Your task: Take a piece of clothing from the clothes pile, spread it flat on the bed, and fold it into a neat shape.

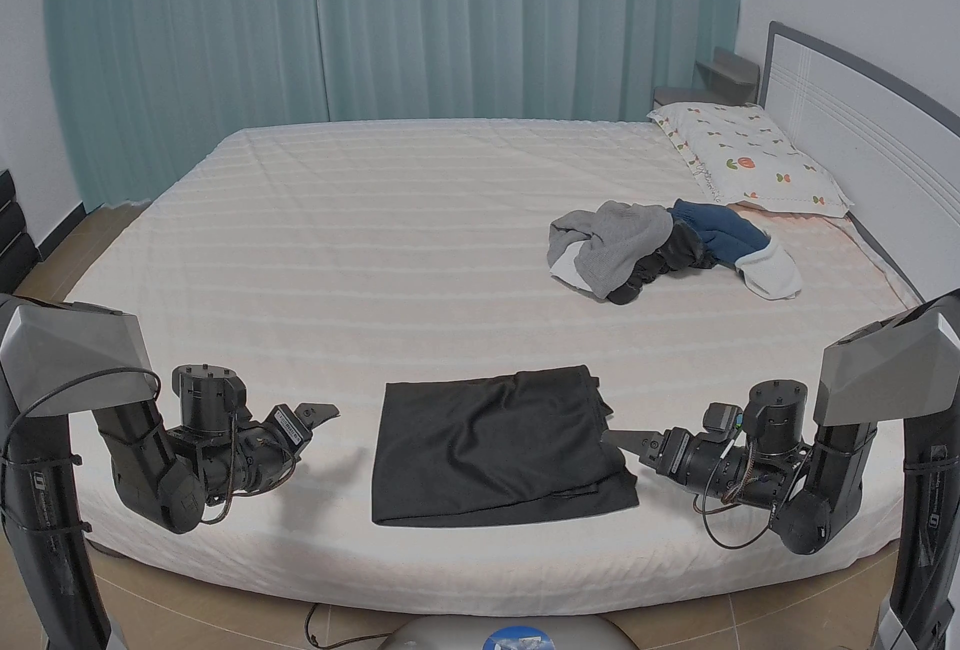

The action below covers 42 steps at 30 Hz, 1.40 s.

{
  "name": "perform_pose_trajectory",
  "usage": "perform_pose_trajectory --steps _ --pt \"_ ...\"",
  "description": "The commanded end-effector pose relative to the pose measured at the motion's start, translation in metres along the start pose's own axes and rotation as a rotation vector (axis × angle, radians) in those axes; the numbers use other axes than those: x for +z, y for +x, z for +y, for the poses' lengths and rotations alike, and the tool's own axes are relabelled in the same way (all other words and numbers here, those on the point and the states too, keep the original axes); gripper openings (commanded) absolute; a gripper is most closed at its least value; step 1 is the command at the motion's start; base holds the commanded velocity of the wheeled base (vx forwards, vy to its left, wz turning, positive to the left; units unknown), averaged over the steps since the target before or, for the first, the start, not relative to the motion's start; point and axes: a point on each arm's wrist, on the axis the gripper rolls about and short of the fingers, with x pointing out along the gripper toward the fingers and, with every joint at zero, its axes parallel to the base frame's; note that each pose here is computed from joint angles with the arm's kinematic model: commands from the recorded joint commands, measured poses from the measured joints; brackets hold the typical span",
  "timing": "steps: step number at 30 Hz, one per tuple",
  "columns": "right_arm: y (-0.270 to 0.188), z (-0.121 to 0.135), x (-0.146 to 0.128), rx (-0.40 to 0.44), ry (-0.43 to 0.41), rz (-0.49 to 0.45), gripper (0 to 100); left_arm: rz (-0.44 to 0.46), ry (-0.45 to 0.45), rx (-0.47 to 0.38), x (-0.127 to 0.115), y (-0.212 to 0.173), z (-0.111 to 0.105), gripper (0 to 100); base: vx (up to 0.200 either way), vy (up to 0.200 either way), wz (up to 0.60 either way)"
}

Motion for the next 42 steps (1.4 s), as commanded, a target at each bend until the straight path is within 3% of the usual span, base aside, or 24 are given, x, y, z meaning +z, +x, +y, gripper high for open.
perform_pose_trajectory --steps 1,7,20,39,40,42 --pt "0.001 -0.013 -0.001 -0.036 -0.042 0.006 100 0.001 0.0 0.017 -0.003 0.005 0.003 100 0.0 0.0 0.0" --pt "-0.005 -0.014 -0.007 -0.054 -0.087 0.027 100 -0.013 0.008 0.049 -0.007 0.006 0.005 100 0.0 0.0 0.0" --pt "-0.006 -0.019 0.009 -0.058 -0.096 -0.03 100 -0.01 0.013 0.051 -0.008 0.006 0.005 100 0.0 0.0 0.0" --pt "0.025 -0.032 0.003 -0.055 -0.156 0.002 100 -0.011 0.012 0.051 -0.008 0.006 0.005 100 0.0 0.0 0.0" --pt "0.027 -0.027 0.002 -0.051 -0.157 0.018 0 -0.01 0.012 0.05 -0.008 0.006 0.005 100 0.0 0.0 0.0" --pt "0.028 -0.023 0.0 -0.057 -0.155 0.04 0 -0.011 0.012 0.051 -0.008 0.006 0.005 100 0.0 0.0 0.0"
